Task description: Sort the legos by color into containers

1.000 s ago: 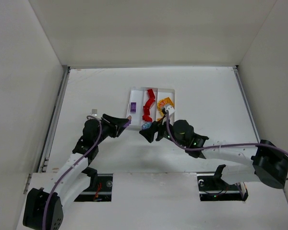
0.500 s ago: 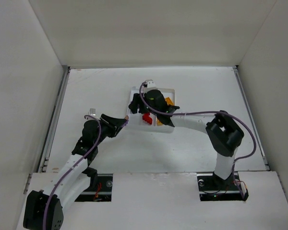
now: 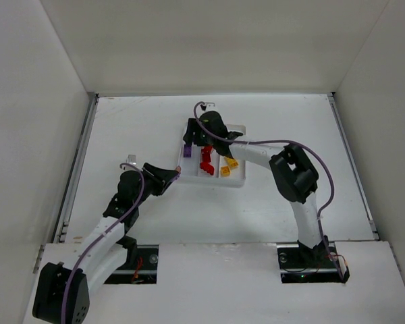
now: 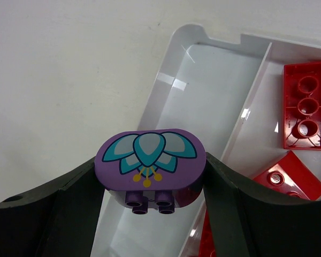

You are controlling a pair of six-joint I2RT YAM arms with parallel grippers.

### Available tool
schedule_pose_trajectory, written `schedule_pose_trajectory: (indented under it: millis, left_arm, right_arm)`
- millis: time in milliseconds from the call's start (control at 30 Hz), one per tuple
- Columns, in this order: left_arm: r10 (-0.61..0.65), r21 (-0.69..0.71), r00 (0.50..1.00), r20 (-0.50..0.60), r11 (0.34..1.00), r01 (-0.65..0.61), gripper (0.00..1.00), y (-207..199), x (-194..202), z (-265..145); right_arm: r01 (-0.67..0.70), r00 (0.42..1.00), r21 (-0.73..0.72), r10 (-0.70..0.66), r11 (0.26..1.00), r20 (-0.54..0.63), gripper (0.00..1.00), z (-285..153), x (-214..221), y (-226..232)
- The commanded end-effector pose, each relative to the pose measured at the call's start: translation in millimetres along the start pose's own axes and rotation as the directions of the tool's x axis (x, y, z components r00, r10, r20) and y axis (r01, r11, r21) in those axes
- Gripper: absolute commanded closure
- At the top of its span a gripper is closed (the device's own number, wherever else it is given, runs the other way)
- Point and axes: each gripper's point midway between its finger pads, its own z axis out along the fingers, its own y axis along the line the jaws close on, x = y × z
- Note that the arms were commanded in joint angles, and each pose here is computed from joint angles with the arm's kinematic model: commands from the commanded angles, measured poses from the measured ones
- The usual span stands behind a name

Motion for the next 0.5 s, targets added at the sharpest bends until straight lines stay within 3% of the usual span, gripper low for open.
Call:
schedule_pose_trajectory:
  millis: [0, 167, 467]
  left_arm:
    - [0.039, 0.051, 0.999, 0.017, 0.998, -0.04, 0.88, -9.3, -3.7, 1.3]
    - [0.046, 0.051, 0.999, 0.013, 0.998, -0.047, 0.88, -11.0, -3.1, 2.6]
    - [0.076, 0.055, 0.996, 0.04, 0.995, -0.078, 0.88, -23.5, -8.5, 4.5]
  right_arm:
    - [-0.04, 0.998, -0.043, 0.042, 0.998, 0.052, 0.36, 0.8, -31.2, 16.3]
    - [-0.061, 0.995, -0.048, 0.064, 0.997, 0.075, 0.23, -1.3, -45.2, 18.1]
    - [-0.075, 0.993, -0.068, 0.081, 0.995, 0.091, 0.19, -19.2, -52.0, 17.9]
